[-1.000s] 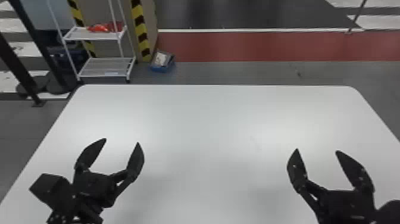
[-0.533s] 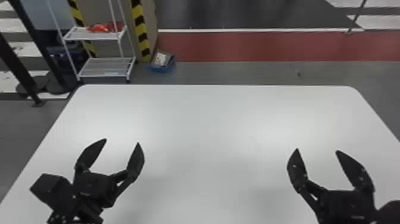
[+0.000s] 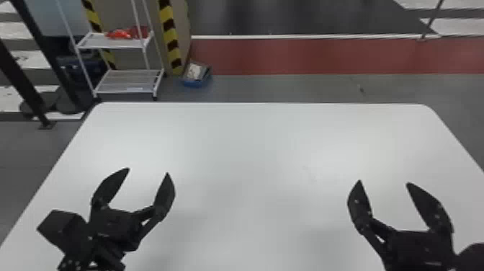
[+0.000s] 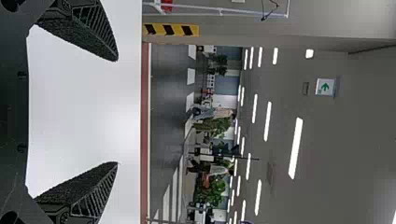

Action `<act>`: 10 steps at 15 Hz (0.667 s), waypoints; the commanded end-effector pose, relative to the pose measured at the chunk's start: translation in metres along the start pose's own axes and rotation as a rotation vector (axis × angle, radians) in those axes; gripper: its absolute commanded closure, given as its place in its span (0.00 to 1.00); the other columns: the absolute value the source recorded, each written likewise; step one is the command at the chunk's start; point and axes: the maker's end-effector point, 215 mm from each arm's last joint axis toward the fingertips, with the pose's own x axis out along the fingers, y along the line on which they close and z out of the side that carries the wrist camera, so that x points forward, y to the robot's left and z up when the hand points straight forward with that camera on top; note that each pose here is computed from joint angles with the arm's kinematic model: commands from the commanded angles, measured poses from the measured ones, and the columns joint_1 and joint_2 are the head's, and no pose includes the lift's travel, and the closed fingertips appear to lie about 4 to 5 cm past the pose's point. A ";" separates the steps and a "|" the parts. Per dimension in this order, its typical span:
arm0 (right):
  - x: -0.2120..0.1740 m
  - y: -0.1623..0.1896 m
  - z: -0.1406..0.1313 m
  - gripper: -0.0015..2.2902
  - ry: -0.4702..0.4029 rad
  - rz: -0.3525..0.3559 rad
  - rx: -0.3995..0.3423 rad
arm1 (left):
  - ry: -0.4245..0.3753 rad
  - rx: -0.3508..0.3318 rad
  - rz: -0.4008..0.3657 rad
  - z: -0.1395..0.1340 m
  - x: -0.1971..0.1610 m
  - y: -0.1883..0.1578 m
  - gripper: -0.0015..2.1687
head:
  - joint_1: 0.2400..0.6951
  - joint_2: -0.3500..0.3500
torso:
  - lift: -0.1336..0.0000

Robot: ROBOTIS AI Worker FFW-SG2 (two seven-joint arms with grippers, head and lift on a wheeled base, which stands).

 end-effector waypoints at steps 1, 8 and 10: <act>0.000 0.000 0.000 0.03 0.000 0.000 0.000 | 0.000 0.000 0.000 0.000 0.000 0.000 0.04 | 1.00 0.54 | 0.08; 0.000 0.000 0.002 0.03 -0.002 0.001 -0.001 | -0.002 -0.001 -0.003 0.001 0.000 -0.002 0.04 | 1.00 0.54 | 0.08; 0.001 0.001 0.004 0.03 -0.005 0.003 -0.001 | -0.005 -0.001 -0.003 0.003 0.000 -0.002 0.04 | 1.00 0.54 | 0.08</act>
